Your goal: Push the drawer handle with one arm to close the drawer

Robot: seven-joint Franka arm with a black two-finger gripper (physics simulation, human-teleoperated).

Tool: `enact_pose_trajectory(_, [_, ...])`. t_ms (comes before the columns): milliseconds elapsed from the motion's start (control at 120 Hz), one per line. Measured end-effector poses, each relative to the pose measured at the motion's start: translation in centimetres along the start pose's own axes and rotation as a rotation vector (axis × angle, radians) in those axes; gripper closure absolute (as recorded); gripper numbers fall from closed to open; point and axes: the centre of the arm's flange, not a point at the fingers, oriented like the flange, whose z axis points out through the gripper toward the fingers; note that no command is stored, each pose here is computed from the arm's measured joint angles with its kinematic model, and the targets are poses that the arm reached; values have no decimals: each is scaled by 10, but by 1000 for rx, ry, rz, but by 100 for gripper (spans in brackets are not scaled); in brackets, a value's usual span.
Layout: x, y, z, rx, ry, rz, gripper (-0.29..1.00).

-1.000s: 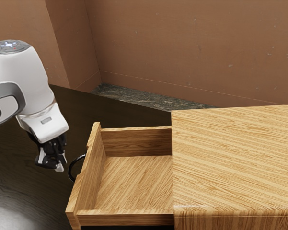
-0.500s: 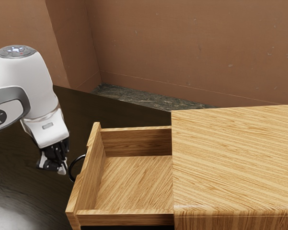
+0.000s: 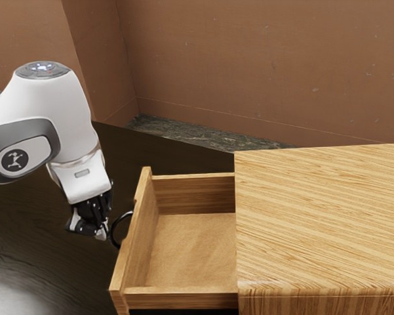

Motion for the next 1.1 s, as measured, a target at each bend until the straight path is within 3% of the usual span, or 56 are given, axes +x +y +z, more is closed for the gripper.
enact_pose_trajectory(1100, [79,-33,-3,1,52,54,77])
